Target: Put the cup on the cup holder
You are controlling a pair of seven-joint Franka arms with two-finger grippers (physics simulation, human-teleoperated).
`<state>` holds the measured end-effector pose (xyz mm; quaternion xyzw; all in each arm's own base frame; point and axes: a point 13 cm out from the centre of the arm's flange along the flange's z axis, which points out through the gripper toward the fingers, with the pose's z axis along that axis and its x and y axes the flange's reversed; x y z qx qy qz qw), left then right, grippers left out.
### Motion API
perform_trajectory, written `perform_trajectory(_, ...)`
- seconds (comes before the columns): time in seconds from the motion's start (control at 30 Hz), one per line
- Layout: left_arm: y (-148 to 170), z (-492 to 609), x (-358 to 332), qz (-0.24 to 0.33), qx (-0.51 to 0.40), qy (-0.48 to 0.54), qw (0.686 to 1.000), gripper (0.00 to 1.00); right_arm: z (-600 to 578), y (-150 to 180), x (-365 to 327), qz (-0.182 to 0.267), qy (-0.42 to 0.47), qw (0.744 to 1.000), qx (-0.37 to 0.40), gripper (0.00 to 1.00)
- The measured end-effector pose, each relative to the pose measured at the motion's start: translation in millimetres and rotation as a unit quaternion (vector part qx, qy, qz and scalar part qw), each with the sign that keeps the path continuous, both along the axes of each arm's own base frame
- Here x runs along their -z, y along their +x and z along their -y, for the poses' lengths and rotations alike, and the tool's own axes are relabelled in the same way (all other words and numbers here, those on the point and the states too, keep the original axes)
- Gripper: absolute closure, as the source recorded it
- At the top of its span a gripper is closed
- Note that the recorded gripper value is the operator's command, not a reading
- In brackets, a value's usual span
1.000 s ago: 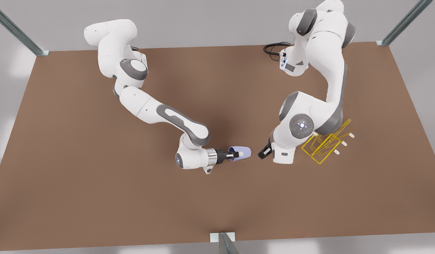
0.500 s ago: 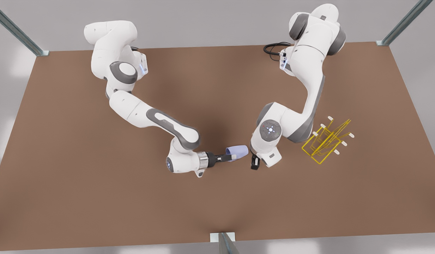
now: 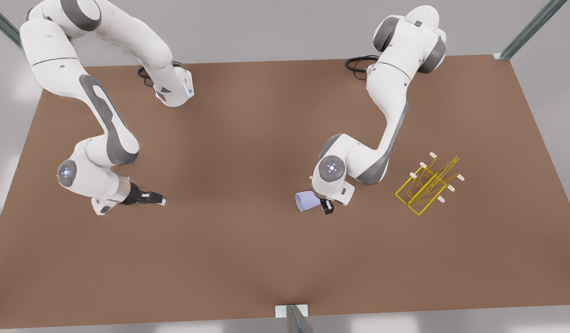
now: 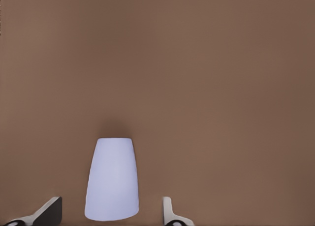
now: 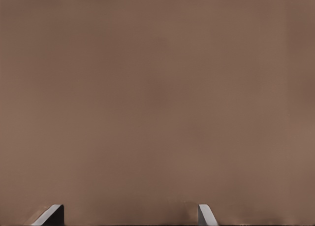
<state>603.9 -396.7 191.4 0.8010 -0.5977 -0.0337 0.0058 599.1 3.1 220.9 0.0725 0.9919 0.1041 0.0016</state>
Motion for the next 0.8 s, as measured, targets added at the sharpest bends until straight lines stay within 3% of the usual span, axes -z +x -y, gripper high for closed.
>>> perform_trajectory(0.1, 1.3, -0.9, 18.1, 0.002, -0.032, 0.007, 0.999, 0.00, 94.7, 29.7, -151.0, 0.077, -0.112, 0.990, 0.027, 0.00)
perform_trajectory(0.23, -6.4, 1.3, 40.6, 0.010, -0.051, 0.025, 0.998, 0.00, 54.7, 30.1, -256.6, 0.084, -0.165, 0.982, -0.024, 0.00)
perform_trajectory(0.4, -8.5, 4.2, 50.5, 0.023, -0.070, 0.036, 0.997, 0.00, -72.5, 7.1, -257.1, 0.045, -0.114, 0.985, -0.118, 0.00)
perform_trajectory(0.8, -22.0, 24.0, 84.6, 0.037, -0.072, 0.047, 0.996, 0.00, -54.1, 3.1, -240.8, -0.008, -0.101, 0.989, -0.108, 0.00)
